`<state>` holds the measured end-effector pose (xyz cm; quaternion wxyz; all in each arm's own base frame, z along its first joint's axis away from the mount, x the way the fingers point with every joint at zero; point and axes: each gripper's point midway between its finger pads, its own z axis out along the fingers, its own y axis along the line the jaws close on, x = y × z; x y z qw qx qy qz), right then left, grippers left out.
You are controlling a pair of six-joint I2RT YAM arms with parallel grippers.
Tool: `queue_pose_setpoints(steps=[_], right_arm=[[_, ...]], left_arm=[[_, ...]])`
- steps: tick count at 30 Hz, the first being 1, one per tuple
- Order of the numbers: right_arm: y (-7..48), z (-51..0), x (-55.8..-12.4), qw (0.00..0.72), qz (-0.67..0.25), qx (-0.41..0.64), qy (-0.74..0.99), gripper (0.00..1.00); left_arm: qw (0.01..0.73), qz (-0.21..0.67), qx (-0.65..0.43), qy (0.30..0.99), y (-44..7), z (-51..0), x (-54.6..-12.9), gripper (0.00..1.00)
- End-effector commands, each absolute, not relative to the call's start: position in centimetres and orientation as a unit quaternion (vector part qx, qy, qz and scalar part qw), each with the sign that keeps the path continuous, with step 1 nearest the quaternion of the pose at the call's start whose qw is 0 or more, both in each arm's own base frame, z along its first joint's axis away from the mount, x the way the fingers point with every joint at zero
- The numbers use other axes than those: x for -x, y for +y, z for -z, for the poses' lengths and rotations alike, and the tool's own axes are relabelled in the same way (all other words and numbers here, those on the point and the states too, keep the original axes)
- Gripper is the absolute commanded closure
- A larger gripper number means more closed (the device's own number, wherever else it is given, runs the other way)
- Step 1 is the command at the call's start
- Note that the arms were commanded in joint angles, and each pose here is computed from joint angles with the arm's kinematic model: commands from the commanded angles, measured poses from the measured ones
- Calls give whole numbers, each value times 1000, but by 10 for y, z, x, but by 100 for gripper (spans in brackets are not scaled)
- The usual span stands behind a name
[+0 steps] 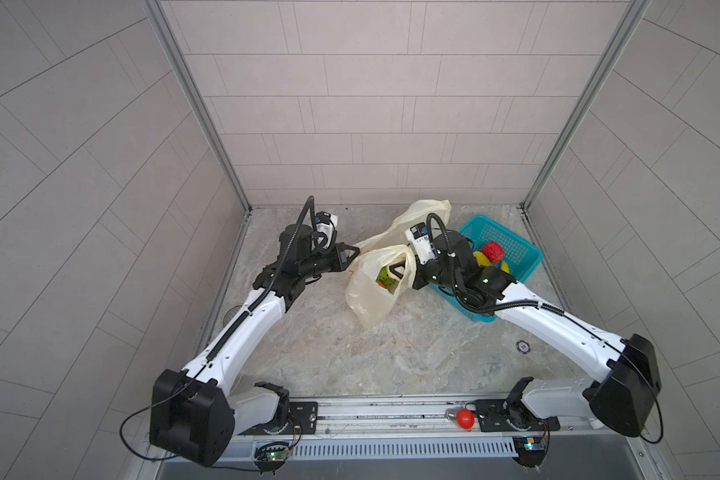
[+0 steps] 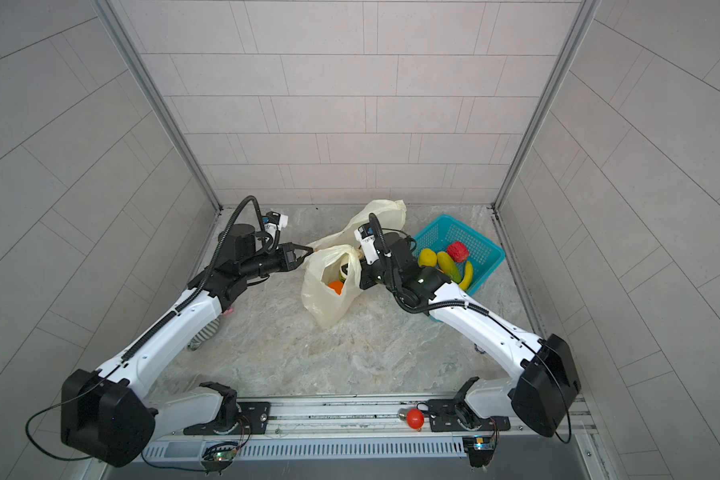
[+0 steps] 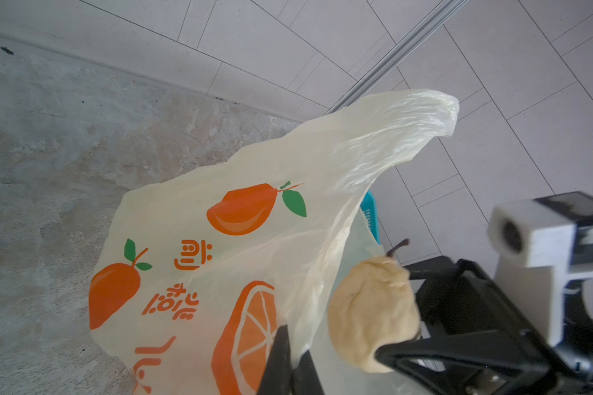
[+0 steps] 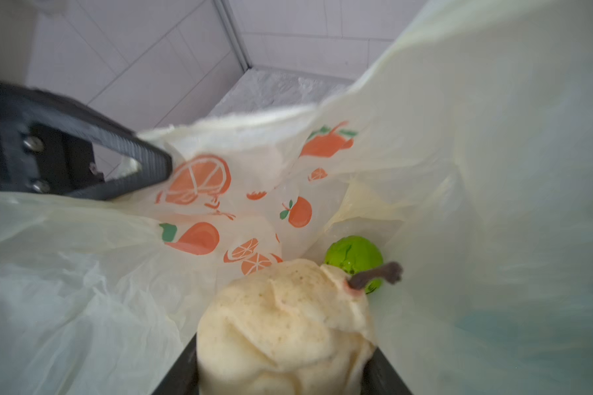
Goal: Place the fruits into the plastic bag
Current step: 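Carry the pale pear into the held-open bag and release it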
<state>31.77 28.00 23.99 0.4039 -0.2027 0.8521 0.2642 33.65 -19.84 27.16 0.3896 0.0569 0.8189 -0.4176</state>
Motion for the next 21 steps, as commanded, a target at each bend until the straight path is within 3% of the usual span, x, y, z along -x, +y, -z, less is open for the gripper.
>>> queue_pose_setpoints(steps=[1, 6, 10, 21], right_arm=[[293, -220, -306, 369, -267, 236, 859, 51], [294, -176, -310, 315, -227, 238, 890, 50], [290, -152, -311, 278, -200, 230, 911, 41], [278, -164, -316, 299, -173, 215, 914, 26]], left_arm=[[406, 415, -63, 812, -198, -280, -335, 100], [405, 413, -62, 813, -199, -279, -338, 100], [405, 413, -63, 814, -200, -278, -339, 100], [402, 404, -60, 820, -199, -271, -341, 100]])
